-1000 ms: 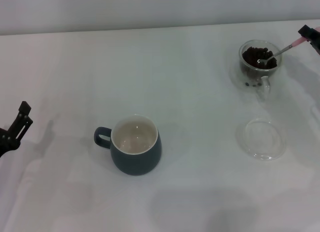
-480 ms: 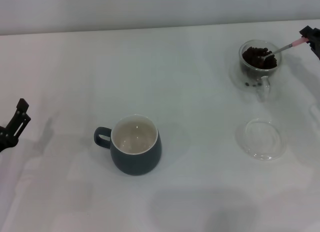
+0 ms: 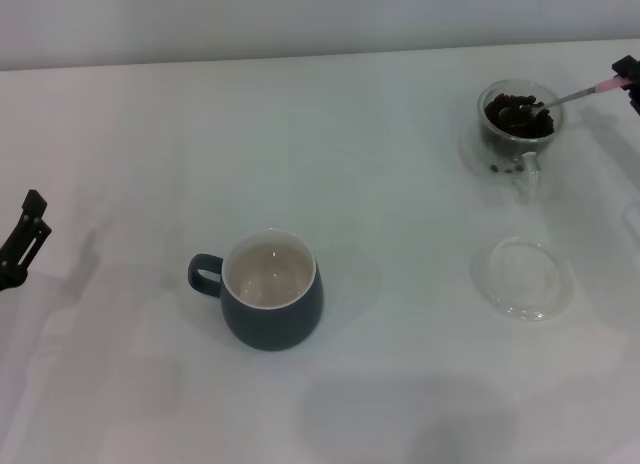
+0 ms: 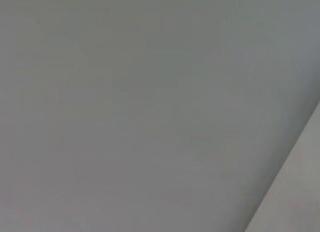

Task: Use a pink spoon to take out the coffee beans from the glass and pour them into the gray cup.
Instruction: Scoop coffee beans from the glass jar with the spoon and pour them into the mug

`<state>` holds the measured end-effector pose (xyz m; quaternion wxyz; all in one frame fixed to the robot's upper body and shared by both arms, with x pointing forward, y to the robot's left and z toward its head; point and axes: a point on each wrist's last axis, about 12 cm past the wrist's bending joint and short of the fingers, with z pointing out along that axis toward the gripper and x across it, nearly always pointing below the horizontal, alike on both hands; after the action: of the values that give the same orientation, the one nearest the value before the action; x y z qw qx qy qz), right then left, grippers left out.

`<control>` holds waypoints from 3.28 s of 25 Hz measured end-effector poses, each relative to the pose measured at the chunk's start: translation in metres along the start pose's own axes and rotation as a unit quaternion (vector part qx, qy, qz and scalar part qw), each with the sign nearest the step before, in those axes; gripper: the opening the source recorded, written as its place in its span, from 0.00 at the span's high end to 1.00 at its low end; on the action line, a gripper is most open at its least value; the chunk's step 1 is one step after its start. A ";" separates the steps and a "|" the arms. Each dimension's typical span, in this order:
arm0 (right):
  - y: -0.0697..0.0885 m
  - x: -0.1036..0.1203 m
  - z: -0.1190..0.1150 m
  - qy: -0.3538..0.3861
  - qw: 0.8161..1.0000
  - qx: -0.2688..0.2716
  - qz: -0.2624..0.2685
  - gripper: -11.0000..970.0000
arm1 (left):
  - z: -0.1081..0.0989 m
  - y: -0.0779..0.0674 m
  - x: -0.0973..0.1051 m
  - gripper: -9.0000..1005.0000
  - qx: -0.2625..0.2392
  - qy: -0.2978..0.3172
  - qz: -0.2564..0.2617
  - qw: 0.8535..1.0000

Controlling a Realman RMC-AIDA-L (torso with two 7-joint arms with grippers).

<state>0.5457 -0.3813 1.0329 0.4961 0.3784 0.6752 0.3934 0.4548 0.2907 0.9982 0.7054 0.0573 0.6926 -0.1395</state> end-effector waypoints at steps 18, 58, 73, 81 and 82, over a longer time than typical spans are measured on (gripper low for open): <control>0.004 -0.016 -0.001 -0.008 0.999 -0.007 0.051 0.80 | 0.002 0.005 0.000 0.13 -0.003 0.006 0.009 1.000; 0.070 0.097 0.030 0.290 0.945 -0.151 0.005 0.78 | 0.008 0.007 0.006 0.13 -0.018 0.038 0.006 0.999; 0.072 0.129 0.027 0.351 0.923 -0.160 -0.008 0.77 | 0.012 0.003 0.006 0.13 -0.014 0.035 0.002 0.999; 0.080 0.139 0.028 0.348 0.914 -0.200 -0.054 0.77 | 0.015 0.001 0.005 0.13 -0.010 0.030 -0.001 1.000; 0.081 0.139 0.027 0.347 0.913 -0.207 -0.060 0.77 | 0.016 0.001 0.004 0.13 -0.009 0.029 0.000 1.000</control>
<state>0.5513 -0.2193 1.0492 0.3208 0.0661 0.7294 0.6005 0.4707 0.2864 0.9947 0.6853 0.0551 0.7140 -0.1321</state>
